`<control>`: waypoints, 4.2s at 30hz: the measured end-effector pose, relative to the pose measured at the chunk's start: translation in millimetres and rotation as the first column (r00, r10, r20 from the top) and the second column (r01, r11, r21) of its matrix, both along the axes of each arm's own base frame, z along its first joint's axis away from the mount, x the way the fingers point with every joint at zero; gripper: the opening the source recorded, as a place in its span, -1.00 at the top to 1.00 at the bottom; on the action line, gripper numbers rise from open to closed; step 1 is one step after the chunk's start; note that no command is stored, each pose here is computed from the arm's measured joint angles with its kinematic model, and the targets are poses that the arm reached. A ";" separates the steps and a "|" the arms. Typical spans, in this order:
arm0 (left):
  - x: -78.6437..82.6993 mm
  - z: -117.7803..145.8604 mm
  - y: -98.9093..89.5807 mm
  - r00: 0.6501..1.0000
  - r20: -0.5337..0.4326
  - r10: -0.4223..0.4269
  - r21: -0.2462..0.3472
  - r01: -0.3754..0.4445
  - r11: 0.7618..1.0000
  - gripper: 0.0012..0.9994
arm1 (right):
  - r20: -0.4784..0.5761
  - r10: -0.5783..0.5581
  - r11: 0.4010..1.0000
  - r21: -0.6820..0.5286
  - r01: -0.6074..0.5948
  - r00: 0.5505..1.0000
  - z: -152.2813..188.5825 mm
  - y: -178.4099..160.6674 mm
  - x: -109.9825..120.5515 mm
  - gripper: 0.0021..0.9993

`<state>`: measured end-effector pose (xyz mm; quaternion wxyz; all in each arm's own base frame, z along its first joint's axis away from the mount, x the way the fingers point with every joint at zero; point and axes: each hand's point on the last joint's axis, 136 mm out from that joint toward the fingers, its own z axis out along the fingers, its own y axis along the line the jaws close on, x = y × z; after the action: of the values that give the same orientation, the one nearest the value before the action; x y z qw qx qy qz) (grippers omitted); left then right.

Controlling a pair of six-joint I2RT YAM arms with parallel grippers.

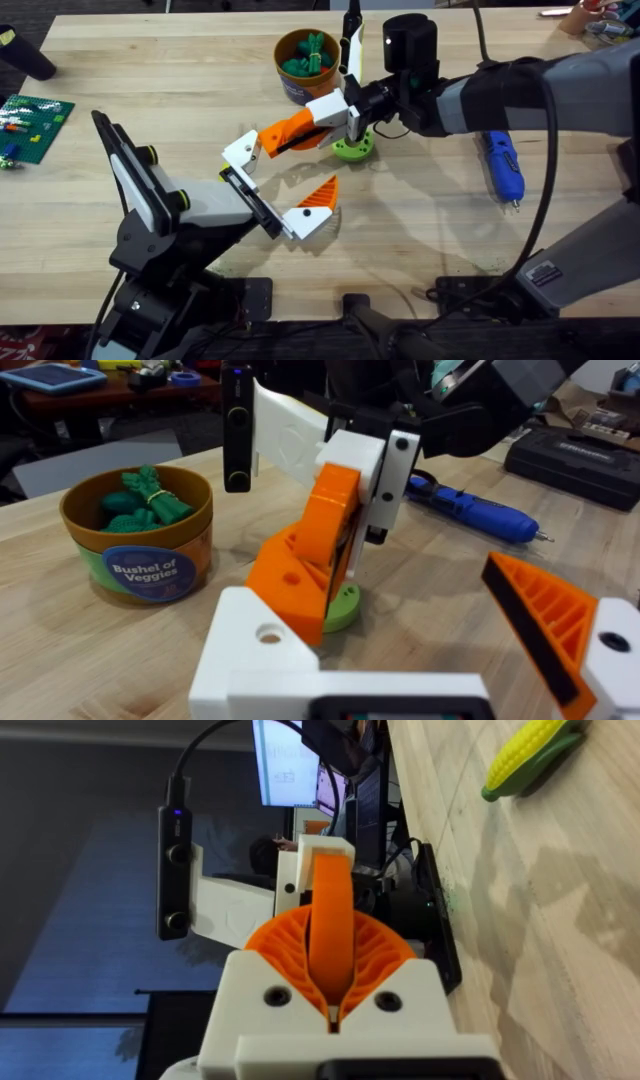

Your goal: Pick up the gripper from the table and insert it into the empty holder that is missing its gripper. Then pick up a screw, insert it into the mounting hole, and use the screwdriver to tighten it. Finally, clean up the table by picking up the vegetable and placing it into the bucket.

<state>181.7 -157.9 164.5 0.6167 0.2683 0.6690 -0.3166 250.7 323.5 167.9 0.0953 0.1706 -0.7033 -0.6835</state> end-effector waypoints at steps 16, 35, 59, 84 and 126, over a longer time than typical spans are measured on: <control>0.2 -0.2 0.1 1.000 -0.002 0.001 0.001 -0.001 1.000 -0.98 | 0.002 -0.004 1.000 -0.001 0.004 1.000 -2.0 -0.6 1.0 0.95; 1.6 0.1 1.4 1.000 0.008 0.012 0.009 -0.012 1.000 -0.98 | 0.018 0.044 0.999 0.000 -0.044 0.999 6.5 11.2 -19.7 0.94; 3.9 -1.0 4.8 1.000 -0.017 0.026 -0.007 -0.026 1.000 -0.98 | 0.058 0.034 0.999 -0.004 -0.034 0.998 3.6 20.5 -22.8 0.95; -25.6 -0.7 -16.9 0.982 -0.005 -0.187 0.000 0.187 0.982 -0.98 | 0.053 0.104 0.994 0.022 -0.106 0.993 3.2 15.7 -37.6 0.95; -59.2 -1.5 -33.2 0.922 -0.035 -0.386 -0.026 0.386 0.922 -0.98 | 0.002 -0.043 0.993 -0.114 0.043 0.999 -7.0 -58.6 -82.0 -0.99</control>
<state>122.5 -191.1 162.9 0.5312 0.3828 0.6122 -0.4433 168.7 264.9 160.8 0.0903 0.1495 -0.7446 -0.6443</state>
